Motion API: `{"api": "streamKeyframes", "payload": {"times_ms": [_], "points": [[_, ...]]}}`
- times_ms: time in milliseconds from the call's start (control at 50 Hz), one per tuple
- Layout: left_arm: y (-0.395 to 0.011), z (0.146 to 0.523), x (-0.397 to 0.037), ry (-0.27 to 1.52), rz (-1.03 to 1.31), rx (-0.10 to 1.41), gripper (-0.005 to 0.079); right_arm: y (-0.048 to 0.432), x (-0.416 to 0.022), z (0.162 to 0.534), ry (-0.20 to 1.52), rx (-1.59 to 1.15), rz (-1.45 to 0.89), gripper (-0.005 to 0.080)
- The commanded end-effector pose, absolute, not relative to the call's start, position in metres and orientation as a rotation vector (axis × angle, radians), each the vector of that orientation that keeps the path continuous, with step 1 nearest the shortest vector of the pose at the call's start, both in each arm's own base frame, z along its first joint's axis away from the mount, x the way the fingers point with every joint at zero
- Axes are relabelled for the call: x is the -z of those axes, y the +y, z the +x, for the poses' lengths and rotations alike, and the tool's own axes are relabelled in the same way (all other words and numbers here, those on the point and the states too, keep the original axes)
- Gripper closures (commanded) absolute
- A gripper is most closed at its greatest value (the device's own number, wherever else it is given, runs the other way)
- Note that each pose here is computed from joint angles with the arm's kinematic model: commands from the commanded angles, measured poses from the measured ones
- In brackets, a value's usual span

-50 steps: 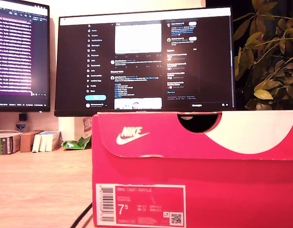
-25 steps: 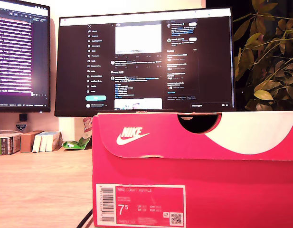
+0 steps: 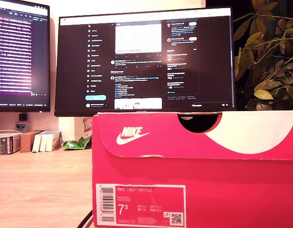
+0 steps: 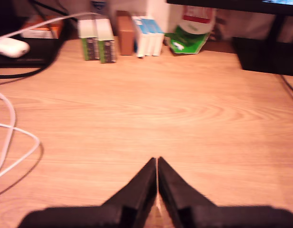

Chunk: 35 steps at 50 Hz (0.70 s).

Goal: Close the red shoebox by pushing the lid with your left arm and holding the box in place with your right arm

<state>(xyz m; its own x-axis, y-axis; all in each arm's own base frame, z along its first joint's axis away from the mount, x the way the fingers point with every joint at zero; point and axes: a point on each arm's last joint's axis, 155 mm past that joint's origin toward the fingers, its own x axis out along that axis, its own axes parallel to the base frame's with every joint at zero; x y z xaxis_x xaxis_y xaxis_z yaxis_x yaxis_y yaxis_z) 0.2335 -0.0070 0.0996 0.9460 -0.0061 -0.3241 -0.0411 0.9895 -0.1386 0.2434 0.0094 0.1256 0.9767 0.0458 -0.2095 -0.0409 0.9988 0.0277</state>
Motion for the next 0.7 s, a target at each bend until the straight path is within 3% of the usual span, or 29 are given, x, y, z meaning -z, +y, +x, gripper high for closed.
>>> {"api": "streamKeyframes", "payload": {"times_ms": [0,680], "points": [[-0.0081,0.2337,-0.0885,0.346,-0.149,-0.015,0.0761,0.0094,-0.1164,0.244,0.227,-0.042,0.026,0.0764],[-0.0098,0.2337,-0.0886,0.347,-0.154,-0.007,0.0761,0.0106,-0.1181,0.2443,0.22,-0.046,0.057,0.0764]]}}
